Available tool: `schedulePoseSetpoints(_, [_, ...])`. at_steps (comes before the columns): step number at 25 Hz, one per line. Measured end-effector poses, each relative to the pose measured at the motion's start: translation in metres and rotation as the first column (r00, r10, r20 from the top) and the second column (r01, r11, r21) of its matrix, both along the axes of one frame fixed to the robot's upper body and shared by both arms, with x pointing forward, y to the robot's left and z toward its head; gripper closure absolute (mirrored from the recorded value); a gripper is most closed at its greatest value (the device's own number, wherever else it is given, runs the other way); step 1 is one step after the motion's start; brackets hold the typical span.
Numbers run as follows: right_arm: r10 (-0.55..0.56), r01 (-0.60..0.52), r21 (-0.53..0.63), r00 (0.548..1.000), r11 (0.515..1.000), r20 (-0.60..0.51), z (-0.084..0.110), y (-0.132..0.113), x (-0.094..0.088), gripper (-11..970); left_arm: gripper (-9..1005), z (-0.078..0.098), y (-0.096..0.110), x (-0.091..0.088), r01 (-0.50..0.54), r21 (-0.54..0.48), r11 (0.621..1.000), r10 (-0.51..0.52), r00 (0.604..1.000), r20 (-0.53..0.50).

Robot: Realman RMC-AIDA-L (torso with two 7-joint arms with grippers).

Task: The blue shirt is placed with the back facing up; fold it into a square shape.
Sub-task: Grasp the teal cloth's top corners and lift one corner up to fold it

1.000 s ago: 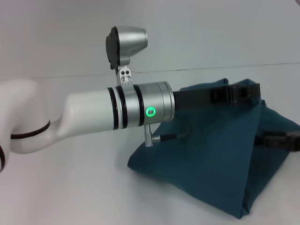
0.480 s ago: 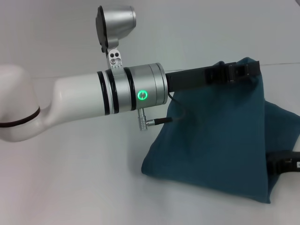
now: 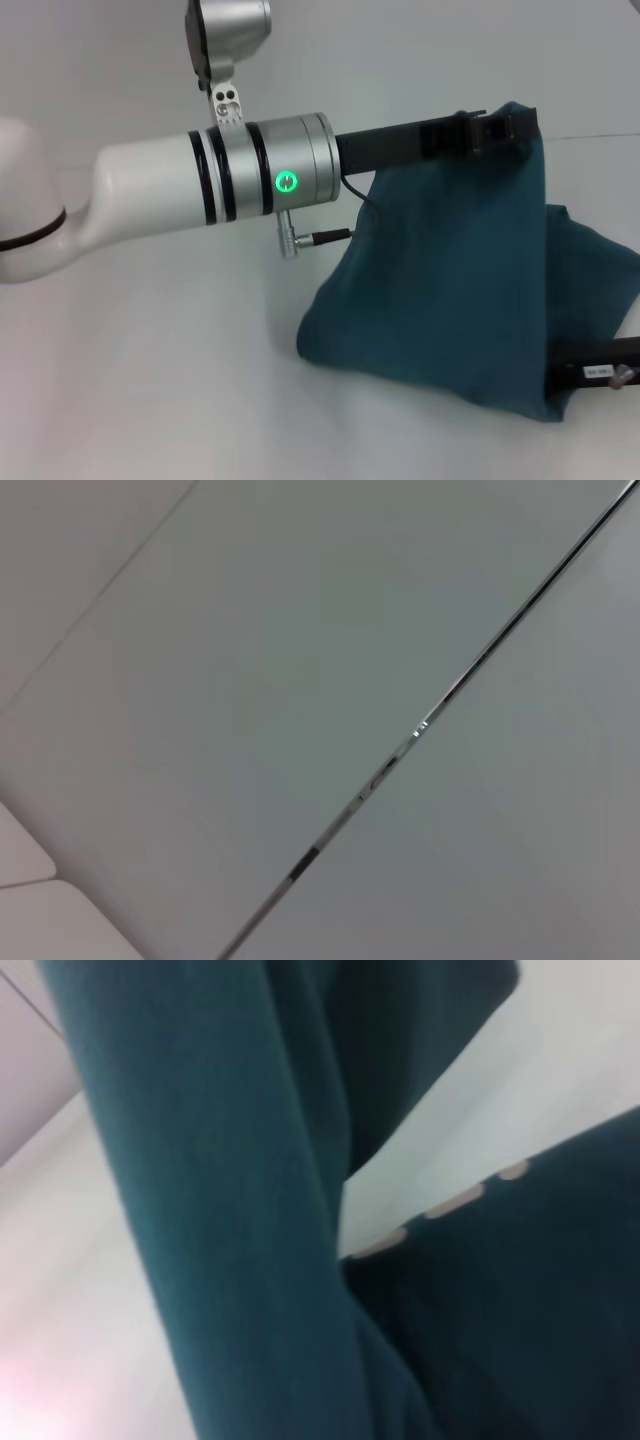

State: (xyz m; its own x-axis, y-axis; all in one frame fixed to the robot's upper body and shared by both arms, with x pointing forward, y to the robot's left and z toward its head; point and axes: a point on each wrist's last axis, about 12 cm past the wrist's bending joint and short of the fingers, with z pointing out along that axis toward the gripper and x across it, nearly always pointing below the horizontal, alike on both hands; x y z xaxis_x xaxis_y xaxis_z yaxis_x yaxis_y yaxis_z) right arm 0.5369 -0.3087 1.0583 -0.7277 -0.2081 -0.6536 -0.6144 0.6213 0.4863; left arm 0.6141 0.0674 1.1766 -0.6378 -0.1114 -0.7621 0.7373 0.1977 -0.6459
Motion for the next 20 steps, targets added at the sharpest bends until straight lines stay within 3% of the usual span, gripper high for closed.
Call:
schedulePoseSetpoints(2, [0.016, -0.016, 0.007, 1.000, 1.000, 0.005, 0.001, 0.008, 0.003, 853, 982, 0.002, 0.003, 0.002, -0.005, 0.002, 1.000, 0.005, 1.000, 0.004])
schedulePoseSetpoints(8, [0.060, -0.061, 0.035, 0.998, 0.998, 0.023, 0.007, 0.034, 0.014, 895, 982, 0.005, 0.012, 0.009, -0.028, 0.017, 0.999, 0.028, 1.000, 0.015])
schedulePoseSetpoints(20, [0.153, -0.154, 0.065, 0.988, 0.986, 0.015, 0.014, 0.082, 0.035, 894, 982, 0.015, 0.035, 0.018, -0.067, 0.022, 0.998, 0.066, 0.996, 0.052])
